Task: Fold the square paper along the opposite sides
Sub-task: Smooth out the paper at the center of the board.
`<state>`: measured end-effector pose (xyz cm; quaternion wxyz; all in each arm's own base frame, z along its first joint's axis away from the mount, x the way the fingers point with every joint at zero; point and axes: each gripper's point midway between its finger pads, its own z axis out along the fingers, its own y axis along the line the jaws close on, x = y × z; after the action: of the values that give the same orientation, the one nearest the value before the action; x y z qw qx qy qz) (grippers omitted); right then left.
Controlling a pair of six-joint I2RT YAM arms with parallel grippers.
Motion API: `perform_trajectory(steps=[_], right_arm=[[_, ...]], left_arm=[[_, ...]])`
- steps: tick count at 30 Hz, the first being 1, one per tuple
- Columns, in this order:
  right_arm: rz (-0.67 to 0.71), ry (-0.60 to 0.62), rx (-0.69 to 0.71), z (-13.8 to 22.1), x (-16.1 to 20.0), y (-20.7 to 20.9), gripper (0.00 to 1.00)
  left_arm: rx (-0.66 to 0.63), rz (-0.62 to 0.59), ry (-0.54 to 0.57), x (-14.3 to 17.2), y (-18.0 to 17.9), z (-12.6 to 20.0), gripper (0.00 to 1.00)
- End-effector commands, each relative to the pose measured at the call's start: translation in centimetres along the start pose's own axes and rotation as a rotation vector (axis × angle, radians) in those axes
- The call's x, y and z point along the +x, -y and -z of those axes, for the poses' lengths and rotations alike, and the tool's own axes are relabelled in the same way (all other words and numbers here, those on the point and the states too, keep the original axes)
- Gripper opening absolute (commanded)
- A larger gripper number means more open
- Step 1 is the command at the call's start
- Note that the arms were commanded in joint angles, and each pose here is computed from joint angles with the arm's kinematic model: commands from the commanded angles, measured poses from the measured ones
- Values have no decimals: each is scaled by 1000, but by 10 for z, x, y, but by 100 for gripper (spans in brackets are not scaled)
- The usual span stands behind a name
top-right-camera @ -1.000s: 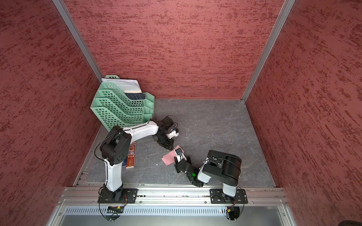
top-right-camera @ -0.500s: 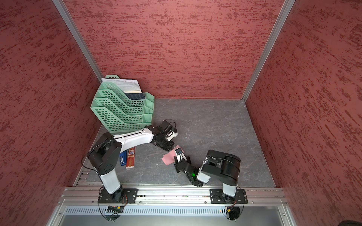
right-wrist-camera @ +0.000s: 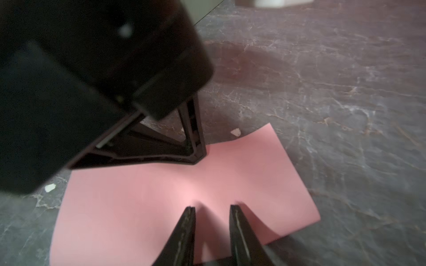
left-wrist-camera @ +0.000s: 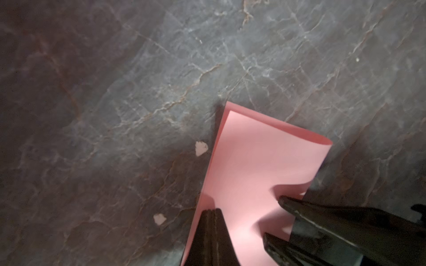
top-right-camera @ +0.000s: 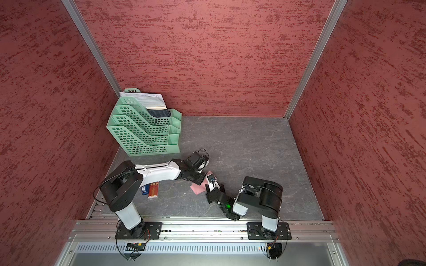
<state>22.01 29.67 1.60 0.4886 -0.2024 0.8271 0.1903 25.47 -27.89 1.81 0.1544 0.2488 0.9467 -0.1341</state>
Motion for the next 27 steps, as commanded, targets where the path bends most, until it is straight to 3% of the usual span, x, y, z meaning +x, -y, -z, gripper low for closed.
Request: perform_trajectory(steps=[1, 10, 27], right_arm=[[58, -136, 29, 8, 40, 14, 30], [9, -225, 107, 3, 43, 20, 27], [-142, -251, 222, 12, 58, 70, 20]], left_arm=[[-64, 46, -11, 19, -13, -12, 0], [-95, 84, -94, 54, -19, -40, 0], [-75, 95, -119, 74, -20, -51, 0]])
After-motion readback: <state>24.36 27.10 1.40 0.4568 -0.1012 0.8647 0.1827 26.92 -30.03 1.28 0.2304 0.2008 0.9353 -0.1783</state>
